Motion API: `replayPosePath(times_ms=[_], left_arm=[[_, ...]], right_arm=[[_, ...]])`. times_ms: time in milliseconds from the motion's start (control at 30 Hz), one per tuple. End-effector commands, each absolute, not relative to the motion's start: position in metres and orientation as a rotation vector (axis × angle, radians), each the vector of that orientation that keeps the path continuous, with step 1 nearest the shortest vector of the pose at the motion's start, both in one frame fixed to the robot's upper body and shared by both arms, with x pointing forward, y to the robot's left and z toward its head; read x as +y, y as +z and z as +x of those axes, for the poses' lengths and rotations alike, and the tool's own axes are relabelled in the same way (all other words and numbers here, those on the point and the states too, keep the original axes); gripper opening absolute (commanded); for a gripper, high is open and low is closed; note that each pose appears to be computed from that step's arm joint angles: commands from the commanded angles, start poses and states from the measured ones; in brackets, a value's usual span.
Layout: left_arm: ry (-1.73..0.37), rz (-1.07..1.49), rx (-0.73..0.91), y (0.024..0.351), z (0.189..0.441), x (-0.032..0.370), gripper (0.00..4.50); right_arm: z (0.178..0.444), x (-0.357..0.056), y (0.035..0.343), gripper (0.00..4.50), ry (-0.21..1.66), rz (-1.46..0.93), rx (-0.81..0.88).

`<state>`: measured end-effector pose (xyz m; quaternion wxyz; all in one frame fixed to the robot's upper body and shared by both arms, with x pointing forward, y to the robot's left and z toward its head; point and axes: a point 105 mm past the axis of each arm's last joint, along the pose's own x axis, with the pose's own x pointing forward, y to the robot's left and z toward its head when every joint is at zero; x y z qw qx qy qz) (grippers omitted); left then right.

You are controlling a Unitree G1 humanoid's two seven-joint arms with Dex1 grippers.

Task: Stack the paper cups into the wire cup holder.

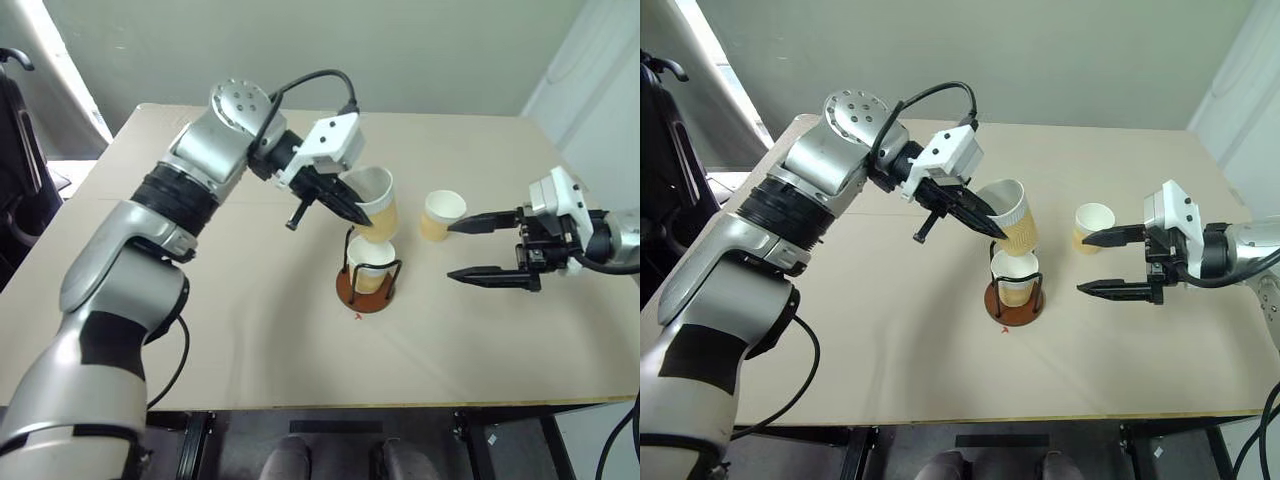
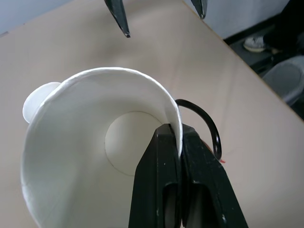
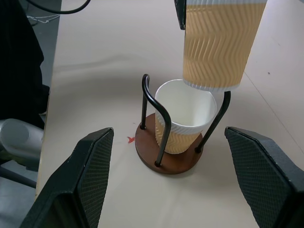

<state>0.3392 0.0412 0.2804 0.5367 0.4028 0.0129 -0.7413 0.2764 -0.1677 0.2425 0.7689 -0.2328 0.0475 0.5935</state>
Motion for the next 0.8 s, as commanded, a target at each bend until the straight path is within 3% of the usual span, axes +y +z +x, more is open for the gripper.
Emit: replayPosePath(times_ms=[33, 800], left_arm=[[-1.8, 1.003, 0.019, 0.278, 0.336, 0.039, 0.03], [-1.845, 1.054, 0.043, 0.266, 0.329, 0.036, 0.03]], right_arm=[[0.272, -0.168, 0.256, 3.79, 1.271, -0.539, 0.05], [0.272, -0.166, 0.256, 3.79, 1.267, -0.537, 0.045]])
